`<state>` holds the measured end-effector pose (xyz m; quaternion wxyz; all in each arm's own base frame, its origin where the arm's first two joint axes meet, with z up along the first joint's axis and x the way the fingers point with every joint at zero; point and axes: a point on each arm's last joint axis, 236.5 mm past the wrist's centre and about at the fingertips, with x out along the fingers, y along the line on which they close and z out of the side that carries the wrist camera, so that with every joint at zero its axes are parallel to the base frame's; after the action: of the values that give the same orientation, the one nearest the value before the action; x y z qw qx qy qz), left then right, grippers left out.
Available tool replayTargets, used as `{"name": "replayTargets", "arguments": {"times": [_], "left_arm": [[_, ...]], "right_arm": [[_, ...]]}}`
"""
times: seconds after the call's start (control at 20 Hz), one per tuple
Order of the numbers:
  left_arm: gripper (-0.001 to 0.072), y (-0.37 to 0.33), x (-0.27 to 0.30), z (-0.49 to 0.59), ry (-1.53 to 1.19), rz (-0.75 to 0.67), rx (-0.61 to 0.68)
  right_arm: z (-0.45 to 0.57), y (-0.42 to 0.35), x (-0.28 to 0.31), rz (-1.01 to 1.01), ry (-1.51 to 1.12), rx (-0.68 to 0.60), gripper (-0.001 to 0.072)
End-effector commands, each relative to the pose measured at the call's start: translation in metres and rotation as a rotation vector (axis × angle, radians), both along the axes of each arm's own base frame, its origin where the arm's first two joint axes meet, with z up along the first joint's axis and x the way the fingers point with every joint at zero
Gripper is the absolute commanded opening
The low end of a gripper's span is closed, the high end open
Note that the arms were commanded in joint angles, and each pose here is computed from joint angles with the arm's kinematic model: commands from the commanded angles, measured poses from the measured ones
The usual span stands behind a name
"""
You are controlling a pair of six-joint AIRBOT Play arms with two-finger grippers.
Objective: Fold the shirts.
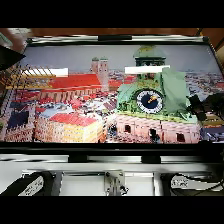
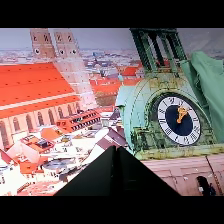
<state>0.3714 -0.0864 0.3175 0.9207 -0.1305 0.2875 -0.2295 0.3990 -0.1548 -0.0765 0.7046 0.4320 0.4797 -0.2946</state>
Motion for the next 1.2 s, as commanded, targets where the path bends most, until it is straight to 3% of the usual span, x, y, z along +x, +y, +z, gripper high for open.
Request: {"name": "replayTargets", "arguments": {"times": [0.0,0.05,0.1,0.15,0.3,0.4,0.55,0.7,0.75,0.8,0.95,1.15], "left_arm": [[0.0032,0.0,0.0,0.0,0.0,0.0,0.0],[0.0032,0.0,0.0,0.0,0.0,0.0,0.001],[0.0032,0.0,0.001,-0.001,0.004,0.0,-0.001],[0.0032,0.0,0.003,-0.003,0.008,0.0,-0.001],[0.0032,0.002,0.011,-0.014,0.025,-0.013,0.017],[0.003,0.007,0.024,-0.036,0.068,-0.009,0.066],[0.0029,0.026,0.047,-0.112,0.236,0.055,0.348],[0.0061,0.029,0.037,-0.197,0.519,0.046,0.615],[0.042,0.019,0.032,-0.22,0.593,0.002,0.647],[0.0707,0.011,0.029,-0.236,0.65,-0.007,0.651],[0.0699,-0.003,0.03,-0.253,0.688,0.006,0.638],[0.07,0.0,0.014,-0.273,0.755,-0.008,0.655]], "right_arm": [[0.011,-0.025,-0.015,0.077,0.078,-0.138,0.0063],[0.016,-0.029,-0.018,0.088,0.096,-0.157,0.0152],[0.019,-0.027,-0.019,0.103,0.104,-0.149,0.0537],[0.022,-0.022,-0.02,0.152,0.117,-0.138,0.0656],[0.051,-0.024,-0.035,0.273,0.18,-0.182,0.0656],[0.107,-0.022,-0.01,0.289,0.023,-0.245,0.0656],[0.211,0.024,0.039,0.391,-0.304,-0.391,0.0648],[0.181,0.102,0.017,0.724,-0.09,-0.448,0.0649],[0.162,0.128,0.005,0.818,0.0,-0.418,0.0651],[0.146,0.155,-0.004,0.892,0.058,-0.371,0.0652],[0.128,0.206,-0.018,0.974,0.101,-0.252,0.0651],[0.124,0.219,-0.034,1.026,0.148,-0.222,0.0651]]}}
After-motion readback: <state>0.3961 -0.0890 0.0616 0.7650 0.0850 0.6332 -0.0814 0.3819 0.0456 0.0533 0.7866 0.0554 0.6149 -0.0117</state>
